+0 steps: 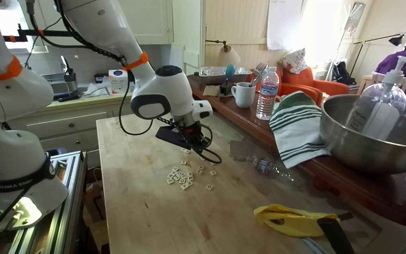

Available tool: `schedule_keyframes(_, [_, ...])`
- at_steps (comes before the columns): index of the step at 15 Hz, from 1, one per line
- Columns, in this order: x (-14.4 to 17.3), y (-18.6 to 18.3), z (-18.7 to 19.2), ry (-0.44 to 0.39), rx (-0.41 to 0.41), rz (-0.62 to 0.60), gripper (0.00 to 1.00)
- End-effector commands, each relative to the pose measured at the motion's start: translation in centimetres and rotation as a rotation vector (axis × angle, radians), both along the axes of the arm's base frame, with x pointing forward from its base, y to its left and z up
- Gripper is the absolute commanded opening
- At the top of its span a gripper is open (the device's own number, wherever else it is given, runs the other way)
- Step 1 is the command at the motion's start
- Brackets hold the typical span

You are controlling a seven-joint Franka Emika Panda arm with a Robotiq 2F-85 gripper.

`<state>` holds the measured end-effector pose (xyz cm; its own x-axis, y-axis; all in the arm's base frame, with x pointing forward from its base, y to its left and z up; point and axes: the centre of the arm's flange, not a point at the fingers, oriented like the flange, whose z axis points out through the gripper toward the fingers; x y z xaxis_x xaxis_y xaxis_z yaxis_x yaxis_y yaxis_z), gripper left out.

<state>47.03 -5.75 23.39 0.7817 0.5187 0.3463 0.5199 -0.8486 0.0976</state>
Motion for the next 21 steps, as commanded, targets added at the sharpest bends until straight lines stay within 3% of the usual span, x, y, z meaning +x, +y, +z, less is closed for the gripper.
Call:
schedule_keyframes(1, [1.0,0.6,-1.1,-0.034,-0.037,-0.048,0.0])
schedule_keyframes(14, [2.2,1.1,-3.2,-0.055,-0.04,-0.046,0.0])
schedule_keyframes(21, [2.6,1.6,-3.9,0.006,-0.044,-0.006,0.0])
